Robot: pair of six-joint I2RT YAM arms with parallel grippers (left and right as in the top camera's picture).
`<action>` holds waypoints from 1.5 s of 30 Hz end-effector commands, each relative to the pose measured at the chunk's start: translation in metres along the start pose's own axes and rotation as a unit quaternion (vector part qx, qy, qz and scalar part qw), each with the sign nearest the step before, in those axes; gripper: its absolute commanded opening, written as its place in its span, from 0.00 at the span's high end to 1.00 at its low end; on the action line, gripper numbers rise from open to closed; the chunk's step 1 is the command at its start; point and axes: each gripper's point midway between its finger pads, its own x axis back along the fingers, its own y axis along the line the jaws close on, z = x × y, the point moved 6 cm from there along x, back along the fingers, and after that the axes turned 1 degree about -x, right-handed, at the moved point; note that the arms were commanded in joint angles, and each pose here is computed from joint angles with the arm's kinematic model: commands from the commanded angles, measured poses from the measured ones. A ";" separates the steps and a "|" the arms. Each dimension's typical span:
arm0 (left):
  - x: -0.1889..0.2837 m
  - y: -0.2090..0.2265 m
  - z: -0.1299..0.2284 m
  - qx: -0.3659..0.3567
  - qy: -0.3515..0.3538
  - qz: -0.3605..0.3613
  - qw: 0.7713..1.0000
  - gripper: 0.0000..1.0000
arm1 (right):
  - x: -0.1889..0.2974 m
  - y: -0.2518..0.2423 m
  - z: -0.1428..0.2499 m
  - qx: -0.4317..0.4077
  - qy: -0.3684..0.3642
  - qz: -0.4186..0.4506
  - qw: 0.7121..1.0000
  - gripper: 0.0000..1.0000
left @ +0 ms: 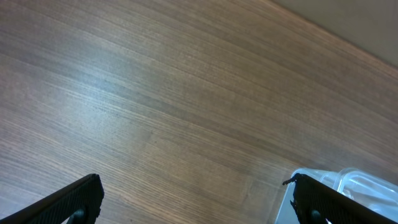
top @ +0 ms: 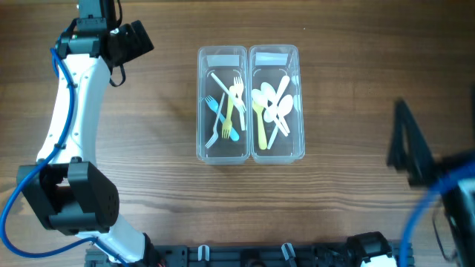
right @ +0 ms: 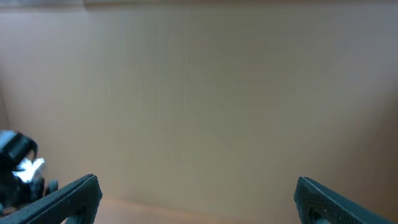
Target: Pack container
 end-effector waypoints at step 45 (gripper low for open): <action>0.010 0.000 -0.006 -0.005 -0.015 0.001 1.000 0.00 | 0.003 -0.002 0.299 0.055 0.004 0.004 0.998 0.00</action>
